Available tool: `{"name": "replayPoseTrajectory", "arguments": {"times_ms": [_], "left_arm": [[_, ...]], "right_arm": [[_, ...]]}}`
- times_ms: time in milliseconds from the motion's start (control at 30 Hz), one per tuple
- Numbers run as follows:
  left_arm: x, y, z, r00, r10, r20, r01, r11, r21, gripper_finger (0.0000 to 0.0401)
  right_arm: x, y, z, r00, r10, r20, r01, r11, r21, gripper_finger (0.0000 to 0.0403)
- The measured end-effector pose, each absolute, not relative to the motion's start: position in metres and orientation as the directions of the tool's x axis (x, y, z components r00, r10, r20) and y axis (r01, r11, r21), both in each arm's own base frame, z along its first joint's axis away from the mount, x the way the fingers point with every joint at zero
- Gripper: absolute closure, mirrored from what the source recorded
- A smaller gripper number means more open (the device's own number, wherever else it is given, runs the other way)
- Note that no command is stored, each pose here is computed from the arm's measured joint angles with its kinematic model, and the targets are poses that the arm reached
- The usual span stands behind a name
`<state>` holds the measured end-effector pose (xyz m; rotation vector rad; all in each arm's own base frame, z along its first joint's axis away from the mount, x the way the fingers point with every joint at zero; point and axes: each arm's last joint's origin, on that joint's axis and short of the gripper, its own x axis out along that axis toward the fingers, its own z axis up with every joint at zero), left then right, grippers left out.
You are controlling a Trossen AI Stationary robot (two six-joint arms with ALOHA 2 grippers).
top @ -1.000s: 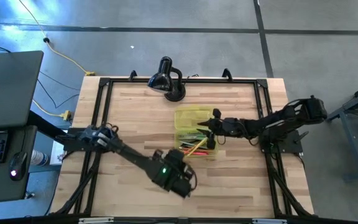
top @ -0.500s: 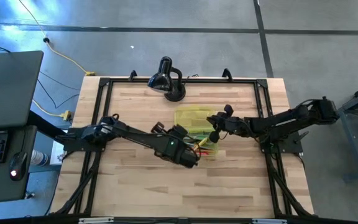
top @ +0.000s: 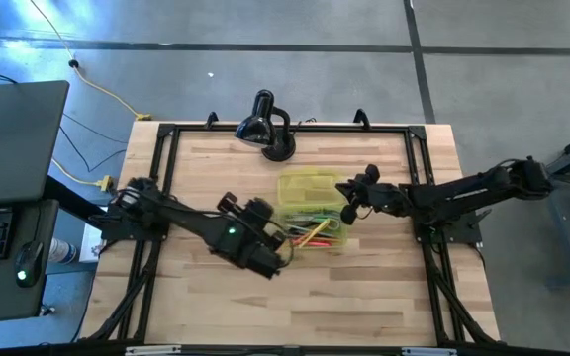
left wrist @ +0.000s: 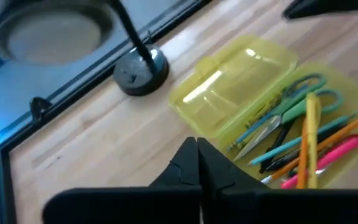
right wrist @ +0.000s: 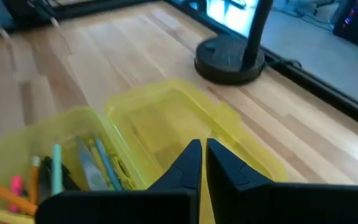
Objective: Pick & place school supplies into a supply box
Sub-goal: Close the yellow supply box
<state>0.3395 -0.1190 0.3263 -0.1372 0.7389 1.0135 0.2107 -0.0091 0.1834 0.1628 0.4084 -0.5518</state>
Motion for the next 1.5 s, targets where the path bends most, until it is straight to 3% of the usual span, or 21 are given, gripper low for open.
{"name": "replayPoseTrajectory", "arguments": {"times_ms": [167, 333, 433, 567, 667, 800, 1067, 1233, 1500], "left_arm": [[0.301, -0.109, 0.318, 0.289, 0.751, -0.593, -0.868, 0.467, 0.169, 0.0385], [0.256, -0.090, 0.281, 0.169, 0.751, -0.639, -0.963, 0.263, 0.054, 0.0357], [0.244, -0.088, 0.250, 0.182, 0.711, -0.679, -0.980, 0.186, -0.068, 0.0366], [0.249, -0.085, 0.215, 0.299, 0.668, -0.682, -0.954, 0.185, -0.237, 0.0390], [0.257, -0.071, 0.196, 0.326, 0.636, -0.699, -0.943, 0.173, -0.283, 0.0388], [0.268, -0.045, 0.182, 0.330, 0.578, -0.746, -0.943, 0.172, -0.285, 0.0371], [0.305, 0.011, 0.190, 0.521, 0.480, -0.706, -0.851, 0.349, -0.392, 0.0391], [0.308, 0.032, 0.178, 0.485, 0.464, -0.741, -0.871, 0.335, -0.360, 0.0380], [0.317, 0.046, 0.151, 0.443, 0.443, -0.779, -0.893, 0.299, -0.338, 0.0389]], "right_arm": [[0.203, -0.007, 0.196, 0.802, -0.458, -0.383, 0.521, 0.850, 0.075, 0.0402], [0.193, -0.008, 0.195, 0.769, -0.471, -0.433, 0.566, 0.816, 0.118, 0.0402], [0.188, -0.009, 0.187, 0.709, -0.502, -0.496, 0.629, 0.768, 0.122, 0.0403], [0.184, -0.015, 0.180, 0.629, -0.562, -0.536, 0.716, 0.687, 0.121, 0.0403], [0.184, -0.022, 0.177, 0.595, -0.592, -0.543, 0.749, 0.654, 0.108, 0.0403], [0.186, -0.033, 0.171, 0.596, -0.527, -0.606, 0.736, 0.660, 0.151, 0.0403], [0.190, -0.049, 0.152, 0.531, -0.475, -0.702, 0.760, 0.634, 0.146, 0.0403], [0.192, -0.055, 0.140, 0.451, -0.516, -0.728, 0.793, 0.606, 0.062, 0.0403], [0.195, -0.062, 0.137, 0.460, -0.522, -0.718, 0.795, 0.602, 0.071, 0.0403]]}}
